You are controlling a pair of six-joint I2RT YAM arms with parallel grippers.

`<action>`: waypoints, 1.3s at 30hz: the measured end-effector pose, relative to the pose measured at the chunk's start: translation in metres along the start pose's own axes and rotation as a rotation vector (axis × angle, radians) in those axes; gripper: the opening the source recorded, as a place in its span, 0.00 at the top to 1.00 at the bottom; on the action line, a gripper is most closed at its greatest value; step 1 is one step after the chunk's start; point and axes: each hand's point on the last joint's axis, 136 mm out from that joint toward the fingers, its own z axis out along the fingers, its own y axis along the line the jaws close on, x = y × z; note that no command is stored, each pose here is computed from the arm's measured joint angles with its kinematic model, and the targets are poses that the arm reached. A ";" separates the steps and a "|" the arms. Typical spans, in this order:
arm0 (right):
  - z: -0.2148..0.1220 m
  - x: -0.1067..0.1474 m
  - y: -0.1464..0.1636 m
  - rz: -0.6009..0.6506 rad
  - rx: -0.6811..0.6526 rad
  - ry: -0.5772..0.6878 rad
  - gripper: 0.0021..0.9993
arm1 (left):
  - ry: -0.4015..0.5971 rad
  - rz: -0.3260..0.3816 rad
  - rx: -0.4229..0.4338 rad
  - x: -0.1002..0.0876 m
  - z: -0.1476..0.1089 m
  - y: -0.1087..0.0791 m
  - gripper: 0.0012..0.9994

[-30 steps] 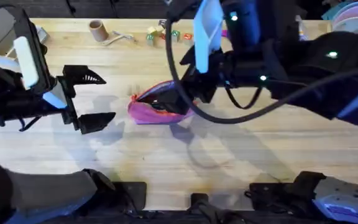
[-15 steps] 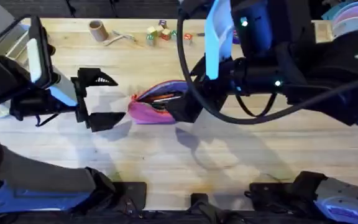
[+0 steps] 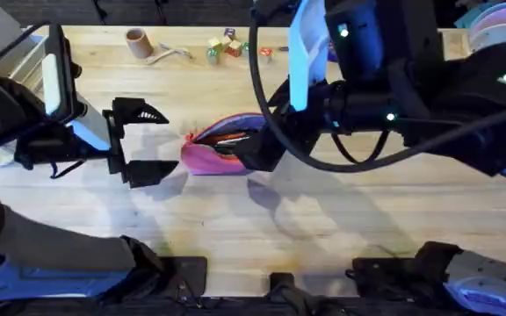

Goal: Unzip the bag, pick up the pens from the table one at a time and place them inside, then zip the bag closed.

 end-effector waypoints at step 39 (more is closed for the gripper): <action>0.044 -0.059 0.041 0.188 -0.080 0.167 0.00 | 0.000 0.000 0.000 0.000 0.000 0.000 0.01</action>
